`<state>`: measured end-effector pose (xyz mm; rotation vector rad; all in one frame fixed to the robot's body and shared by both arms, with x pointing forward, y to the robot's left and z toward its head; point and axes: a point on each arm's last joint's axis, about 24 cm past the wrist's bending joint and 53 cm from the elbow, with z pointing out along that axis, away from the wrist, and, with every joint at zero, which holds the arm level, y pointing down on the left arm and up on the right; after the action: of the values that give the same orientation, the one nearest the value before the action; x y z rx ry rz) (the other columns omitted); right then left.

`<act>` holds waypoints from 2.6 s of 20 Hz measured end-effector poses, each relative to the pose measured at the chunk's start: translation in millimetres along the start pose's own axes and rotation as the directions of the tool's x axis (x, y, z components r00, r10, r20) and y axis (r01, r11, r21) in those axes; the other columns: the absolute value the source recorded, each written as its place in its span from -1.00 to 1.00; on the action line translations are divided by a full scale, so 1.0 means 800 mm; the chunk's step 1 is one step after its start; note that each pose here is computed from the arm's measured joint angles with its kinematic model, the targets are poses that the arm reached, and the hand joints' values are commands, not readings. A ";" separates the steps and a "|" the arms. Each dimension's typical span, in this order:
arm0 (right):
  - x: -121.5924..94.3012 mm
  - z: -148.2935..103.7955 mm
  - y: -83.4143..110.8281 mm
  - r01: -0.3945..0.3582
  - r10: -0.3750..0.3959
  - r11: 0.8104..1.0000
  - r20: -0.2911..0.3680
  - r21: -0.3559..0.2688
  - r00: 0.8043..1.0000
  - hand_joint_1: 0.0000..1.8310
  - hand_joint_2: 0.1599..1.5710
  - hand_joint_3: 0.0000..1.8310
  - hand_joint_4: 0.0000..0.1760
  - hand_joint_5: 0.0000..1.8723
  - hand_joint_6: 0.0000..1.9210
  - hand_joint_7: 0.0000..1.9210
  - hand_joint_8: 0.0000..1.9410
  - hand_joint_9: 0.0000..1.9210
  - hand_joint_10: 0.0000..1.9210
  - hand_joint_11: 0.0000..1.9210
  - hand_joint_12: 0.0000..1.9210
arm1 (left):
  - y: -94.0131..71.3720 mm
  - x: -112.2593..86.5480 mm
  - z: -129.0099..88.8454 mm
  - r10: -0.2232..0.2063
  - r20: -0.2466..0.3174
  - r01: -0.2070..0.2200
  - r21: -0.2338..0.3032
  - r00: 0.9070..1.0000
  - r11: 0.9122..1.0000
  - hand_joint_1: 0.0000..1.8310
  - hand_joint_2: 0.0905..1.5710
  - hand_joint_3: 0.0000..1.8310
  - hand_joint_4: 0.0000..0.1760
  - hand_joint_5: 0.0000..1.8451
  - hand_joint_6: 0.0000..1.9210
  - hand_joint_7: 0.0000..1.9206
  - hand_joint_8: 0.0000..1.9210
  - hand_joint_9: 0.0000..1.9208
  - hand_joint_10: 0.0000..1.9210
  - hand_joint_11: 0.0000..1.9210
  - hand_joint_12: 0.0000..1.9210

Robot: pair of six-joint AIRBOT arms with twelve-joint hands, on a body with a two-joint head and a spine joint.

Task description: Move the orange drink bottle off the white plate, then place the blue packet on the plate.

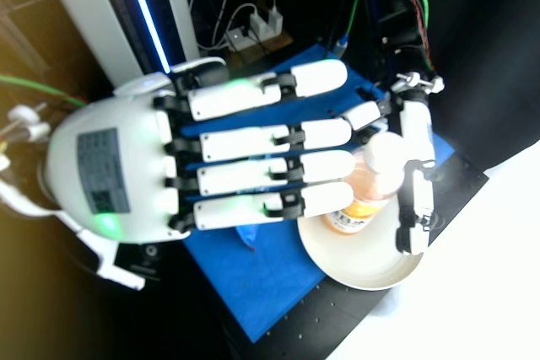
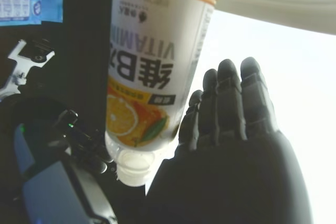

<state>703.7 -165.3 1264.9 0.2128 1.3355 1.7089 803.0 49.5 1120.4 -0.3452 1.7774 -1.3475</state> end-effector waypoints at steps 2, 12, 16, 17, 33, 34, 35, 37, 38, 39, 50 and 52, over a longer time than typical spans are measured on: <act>0.001 0.000 0.000 -0.001 0.001 1.000 -0.001 -0.001 1.000 -0.22 -0.14 -1.00 0.08 -0.88 -1.00 -0.72 -1.00 -0.85 -1.00 -1.00 -0.72 | 0.000 0.001 0.001 -0.006 0.000 0.006 0.002 1.000 1.000 -0.06 0.17 -0.98 -1.00 -0.43 -0.97 -0.22 -0.98 -0.31 -0.98 -0.60 -0.60; 0.001 0.001 0.001 -0.001 0.001 1.000 0.000 -0.003 1.000 -0.26 -0.11 -1.00 -0.04 -0.87 -1.00 -0.67 -1.00 -0.78 -1.00 -1.00 -0.60 | -0.008 -0.001 0.002 -0.026 -0.001 0.026 0.033 1.000 0.999 0.34 0.35 -1.00 -0.85 0.05 0.00 0.14 -0.13 0.16 -0.21 -0.13 0.60; 0.001 0.001 0.001 -0.001 0.001 1.000 0.000 -0.003 1.000 -0.23 -0.14 -1.00 -0.08 -0.85 -1.00 -0.65 -1.00 -0.78 -1.00 -1.00 -0.58 | -0.011 -0.017 -0.007 -0.045 0.021 0.044 0.057 0.999 0.997 0.32 0.39 -1.00 -0.58 0.06 -0.01 0.00 0.09 0.10 -0.61 -0.21 0.21; 0.001 0.001 0.001 -0.001 0.001 1.000 -0.001 -0.003 1.000 -0.23 -0.15 -1.00 -0.04 -0.84 -1.00 -0.64 -1.00 -0.76 -1.00 -1.00 -0.52 | -0.017 -0.027 -0.012 -0.066 0.036 0.063 0.077 0.997 0.995 0.33 0.38 -1.00 -0.76 0.13 -0.12 -0.04 0.14 0.02 -0.67 -0.45 0.39; 0.004 0.002 0.002 -0.012 0.012 1.000 0.001 -0.006 1.000 -0.23 -0.14 -1.00 -0.15 -0.90 -1.00 -0.70 -1.00 -0.82 -0.99 -1.00 -0.68 | -0.106 -0.055 -0.120 -0.015 -0.022 0.021 0.304 1.000 0.952 0.34 0.38 -1.00 -1.00 0.09 -0.17 0.01 0.18 -0.01 -0.38 -0.32 0.27; 0.004 0.002 0.002 -0.013 0.013 1.000 0.002 -0.006 1.000 -0.22 -0.12 -1.00 -0.19 -0.90 -1.00 -0.69 -1.00 -0.82 -0.99 -1.00 -0.65 | -0.107 -0.051 -0.126 -0.007 -0.031 0.016 0.307 0.999 0.951 0.35 0.39 -1.00 -1.00 0.07 -0.15 0.01 0.21 0.01 -0.39 -0.28 0.28; 0.003 0.002 0.002 -0.013 0.013 1.000 0.003 -0.006 1.000 -0.25 -0.12 -1.00 -0.12 -0.91 -1.00 -0.72 -1.00 -0.85 -1.00 -1.00 -0.67 | -0.106 -0.047 -0.131 0.000 -0.040 0.013 0.306 0.999 0.952 0.36 0.40 -1.00 -1.00 0.06 -0.18 -0.01 0.28 -0.02 -0.25 -0.30 0.37; 0.004 0.002 0.002 -0.014 0.014 1.000 0.002 -0.005 1.000 -0.26 -0.13 -1.00 -0.07 -0.90 -1.00 -0.72 -1.00 -0.85 -1.00 -1.00 -0.68 | -0.108 -0.036 -0.143 0.027 -0.062 -0.006 0.310 0.998 0.951 0.36 0.43 -1.00 -1.00 0.04 -0.21 -0.06 0.39 -0.12 0.14 -0.36 0.58; 0.004 0.002 0.002 -0.013 0.013 1.000 0.002 -0.005 1.000 -0.26 -0.12 -1.00 -0.14 -0.91 -1.00 -0.72 -1.00 -0.85 -1.00 -1.00 -0.68 | -0.111 -0.034 -0.148 0.034 -0.067 -0.011 0.319 0.997 0.948 0.36 0.43 -1.00 -1.00 0.03 -0.19 -0.06 0.41 -0.16 0.20 -0.40 0.60; 0.003 0.002 0.002 -0.013 0.013 1.000 0.003 -0.006 1.000 -0.25 -0.12 -1.00 -0.12 -0.91 -1.00 -0.71 -1.00 -0.84 -1.00 -1.00 -0.69 | -0.113 -0.033 -0.152 0.037 -0.070 -0.012 0.323 0.997 0.946 0.36 0.44 -1.00 -1.00 0.00 -0.16 -0.06 0.41 -0.18 0.22 -0.41 0.65; 0.004 0.002 0.002 -0.014 0.014 1.000 0.002 -0.006 1.000 -0.22 -0.09 -1.00 0.14 -0.89 -1.00 -0.71 -1.00 -0.84 -1.00 -1.00 -0.77 | -0.070 -0.001 -0.173 0.051 -0.131 -0.021 0.223 0.990 0.975 0.34 0.48 -1.00 -1.00 -0.09 -0.01 -0.09 0.46 -0.27 0.58 -0.46 0.91; 0.005 0.002 0.002 -0.015 0.015 1.000 0.002 -0.006 1.000 -0.24 -0.10 -1.00 0.18 -0.88 -1.00 -0.70 -1.00 -0.83 -1.00 -1.00 -0.74 | -0.060 0.007 -0.175 0.052 -0.145 -0.022 0.204 0.988 0.979 0.32 0.46 -1.00 -1.00 -0.10 0.11 -0.06 0.31 -0.16 -0.13 -0.46 0.48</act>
<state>702.1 -161.1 1265.3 0.2215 1.3304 1.7249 681.1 118.8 1167.5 -0.1010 1.7387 -1.5463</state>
